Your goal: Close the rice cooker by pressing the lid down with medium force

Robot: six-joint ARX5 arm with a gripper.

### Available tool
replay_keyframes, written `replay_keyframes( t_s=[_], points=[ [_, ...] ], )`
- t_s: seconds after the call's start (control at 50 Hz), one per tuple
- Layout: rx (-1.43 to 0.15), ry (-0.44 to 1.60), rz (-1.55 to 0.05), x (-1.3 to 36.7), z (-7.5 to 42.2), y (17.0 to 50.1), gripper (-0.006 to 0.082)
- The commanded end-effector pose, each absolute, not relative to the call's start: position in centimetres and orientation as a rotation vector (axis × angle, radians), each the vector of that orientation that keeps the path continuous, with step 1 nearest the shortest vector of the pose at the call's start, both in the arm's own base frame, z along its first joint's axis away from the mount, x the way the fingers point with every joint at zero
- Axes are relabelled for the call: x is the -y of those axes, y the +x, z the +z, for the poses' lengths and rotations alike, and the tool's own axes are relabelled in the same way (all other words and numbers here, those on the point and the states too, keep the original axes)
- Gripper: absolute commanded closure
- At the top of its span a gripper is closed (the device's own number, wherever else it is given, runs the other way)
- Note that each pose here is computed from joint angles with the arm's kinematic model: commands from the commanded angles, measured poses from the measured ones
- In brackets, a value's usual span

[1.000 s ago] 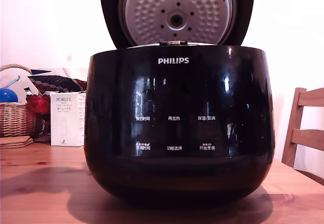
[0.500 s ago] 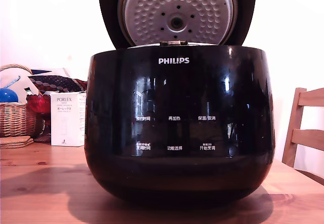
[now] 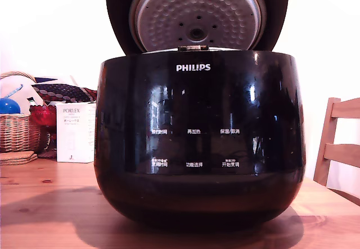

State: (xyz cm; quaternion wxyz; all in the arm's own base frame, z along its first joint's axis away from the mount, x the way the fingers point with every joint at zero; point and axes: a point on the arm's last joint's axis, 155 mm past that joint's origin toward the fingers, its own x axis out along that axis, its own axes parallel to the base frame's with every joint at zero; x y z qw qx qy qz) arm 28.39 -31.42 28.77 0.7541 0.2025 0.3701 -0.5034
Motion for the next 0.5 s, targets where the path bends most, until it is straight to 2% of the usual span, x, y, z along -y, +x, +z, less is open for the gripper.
replay_keyframes(
  t_s=[0.0, 0.48],
  points=[
    [-0.851, 0.451, -1.098, 31.6, 27.3, 28.2, 0.0791],
    [-0.77, 0.466, -1.04, 32.1, 27.0, 30.8, 0.0791]
  ],
)
